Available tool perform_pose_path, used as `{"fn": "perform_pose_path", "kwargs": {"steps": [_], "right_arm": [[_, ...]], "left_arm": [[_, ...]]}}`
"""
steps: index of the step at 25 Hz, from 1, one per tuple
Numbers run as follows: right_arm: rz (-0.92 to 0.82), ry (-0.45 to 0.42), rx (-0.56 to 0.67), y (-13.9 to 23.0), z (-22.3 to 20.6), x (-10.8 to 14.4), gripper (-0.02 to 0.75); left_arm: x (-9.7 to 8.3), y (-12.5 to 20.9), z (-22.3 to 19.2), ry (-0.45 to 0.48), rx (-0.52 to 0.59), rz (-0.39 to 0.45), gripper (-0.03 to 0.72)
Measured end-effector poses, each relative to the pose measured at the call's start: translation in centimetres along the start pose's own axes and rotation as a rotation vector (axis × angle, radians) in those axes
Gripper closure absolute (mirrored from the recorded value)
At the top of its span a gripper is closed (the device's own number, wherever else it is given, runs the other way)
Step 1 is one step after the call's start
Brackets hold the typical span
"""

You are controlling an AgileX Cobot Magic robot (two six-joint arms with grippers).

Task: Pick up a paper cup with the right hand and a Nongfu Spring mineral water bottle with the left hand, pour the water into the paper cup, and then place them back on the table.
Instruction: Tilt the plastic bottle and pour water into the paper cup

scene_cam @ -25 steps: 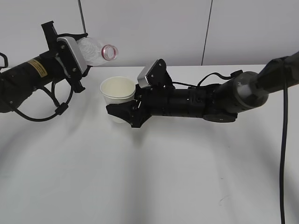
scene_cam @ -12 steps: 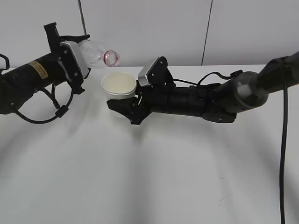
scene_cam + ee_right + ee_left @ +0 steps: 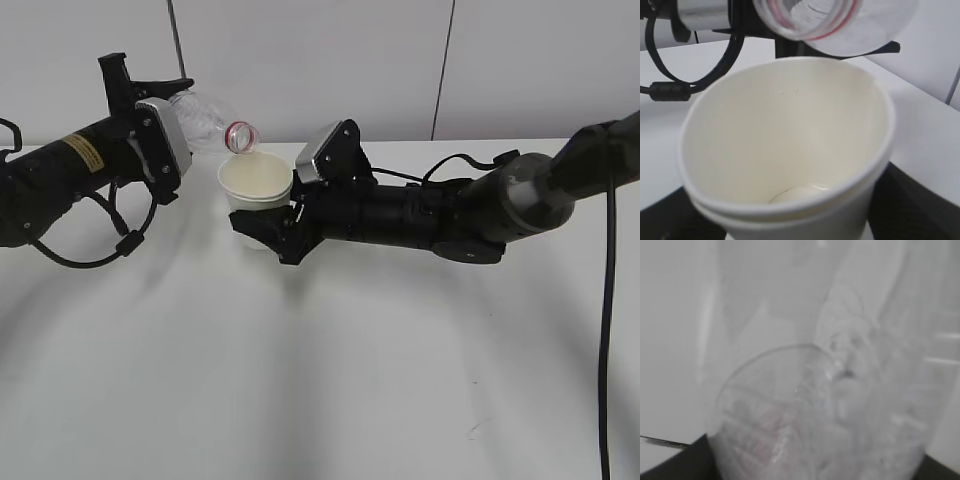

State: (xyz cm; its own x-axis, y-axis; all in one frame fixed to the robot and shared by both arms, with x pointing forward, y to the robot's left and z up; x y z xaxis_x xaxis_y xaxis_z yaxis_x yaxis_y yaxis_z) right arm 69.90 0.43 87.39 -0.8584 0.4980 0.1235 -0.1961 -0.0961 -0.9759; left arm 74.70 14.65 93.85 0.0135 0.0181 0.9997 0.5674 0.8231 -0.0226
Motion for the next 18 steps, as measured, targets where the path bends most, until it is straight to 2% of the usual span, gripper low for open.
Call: {"fn": "perform_pose_path", "kwargs": {"steps": [18], "right_arm": [[-0.001,0.02,0.02,0.38,0.01,-0.39,0.198]], "left_arm": [[0.83,-0.31,0.02,-0.043,-0.016,-0.017,0.291]]}}
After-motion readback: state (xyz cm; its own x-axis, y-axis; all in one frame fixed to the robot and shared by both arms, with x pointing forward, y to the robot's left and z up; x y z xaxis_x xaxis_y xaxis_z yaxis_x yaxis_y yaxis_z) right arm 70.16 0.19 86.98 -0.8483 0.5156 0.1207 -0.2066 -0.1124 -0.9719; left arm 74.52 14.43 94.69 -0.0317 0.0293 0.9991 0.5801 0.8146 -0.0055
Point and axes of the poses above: a point on each arm's last joint axis where the gripper is mounted, z pointing back along that axis away from the gripper, x along the wrist's bending axis when the last joint is at zero, y = z × x, the point moved 10 cm from there along -z, pointing out along that axis toward the gripper, and after that the axes turned 11 degrees about -z, right-handed, at the moved point
